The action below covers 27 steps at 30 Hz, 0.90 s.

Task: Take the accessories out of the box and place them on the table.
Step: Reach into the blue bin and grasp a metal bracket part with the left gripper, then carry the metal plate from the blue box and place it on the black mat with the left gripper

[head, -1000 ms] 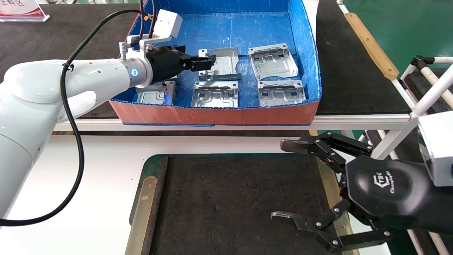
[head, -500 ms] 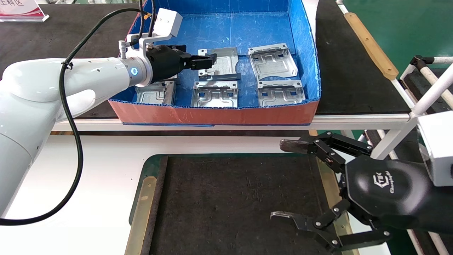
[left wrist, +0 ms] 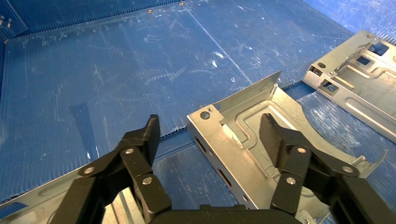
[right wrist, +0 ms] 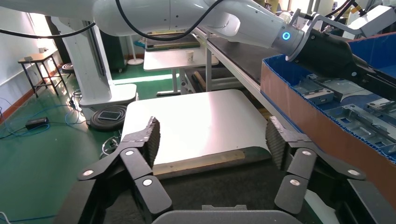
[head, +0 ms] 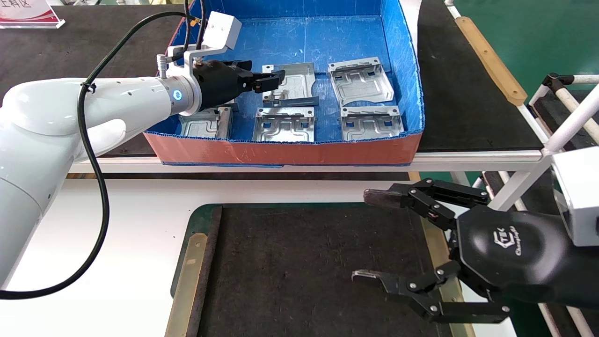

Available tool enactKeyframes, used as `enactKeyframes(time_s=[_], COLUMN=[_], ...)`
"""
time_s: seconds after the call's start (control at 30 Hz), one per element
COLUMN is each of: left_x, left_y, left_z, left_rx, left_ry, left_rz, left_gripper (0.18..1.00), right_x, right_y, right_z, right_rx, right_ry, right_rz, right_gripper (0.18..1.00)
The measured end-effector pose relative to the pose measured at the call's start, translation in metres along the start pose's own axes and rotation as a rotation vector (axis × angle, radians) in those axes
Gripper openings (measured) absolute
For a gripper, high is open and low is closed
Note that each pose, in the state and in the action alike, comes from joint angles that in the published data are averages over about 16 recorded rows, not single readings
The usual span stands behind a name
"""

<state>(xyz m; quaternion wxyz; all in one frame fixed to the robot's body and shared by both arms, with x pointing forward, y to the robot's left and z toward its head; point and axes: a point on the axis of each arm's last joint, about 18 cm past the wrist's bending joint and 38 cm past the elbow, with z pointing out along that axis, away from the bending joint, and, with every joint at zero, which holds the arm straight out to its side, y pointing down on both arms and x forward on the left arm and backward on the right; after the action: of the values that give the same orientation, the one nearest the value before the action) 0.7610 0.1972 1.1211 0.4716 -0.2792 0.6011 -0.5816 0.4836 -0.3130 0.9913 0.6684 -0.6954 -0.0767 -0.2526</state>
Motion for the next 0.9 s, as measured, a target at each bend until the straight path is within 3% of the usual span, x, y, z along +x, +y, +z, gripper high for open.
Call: enactKeyframes(time_s=[0.23, 0.63, 0.9], left_x=[0.0001, -0.0002, -0.0002], left_y=[0.0001, 0.0003, -0.0016], left_z=[-0.0001, -0.0003, -0.0013], left_rx=[0.000, 0.000, 0.008], left_ry=[0.001, 0.001, 0.002], left_rz=[0.000, 0.001, 0.010], left_gripper=[0.720, 0.444, 0.335], right_x=[0.0000, 0.0000, 0.0000], right_y=[0.0000, 0.0000, 0.0000], right_z=[0.0000, 0.0000, 0.0000], right_rx=[0.000, 0.000, 0.000], right_ry=[0.000, 0.000, 0.000], right_rz=[0.000, 0.000, 0.000], right_gripper=[0.773, 0.488, 0.333])
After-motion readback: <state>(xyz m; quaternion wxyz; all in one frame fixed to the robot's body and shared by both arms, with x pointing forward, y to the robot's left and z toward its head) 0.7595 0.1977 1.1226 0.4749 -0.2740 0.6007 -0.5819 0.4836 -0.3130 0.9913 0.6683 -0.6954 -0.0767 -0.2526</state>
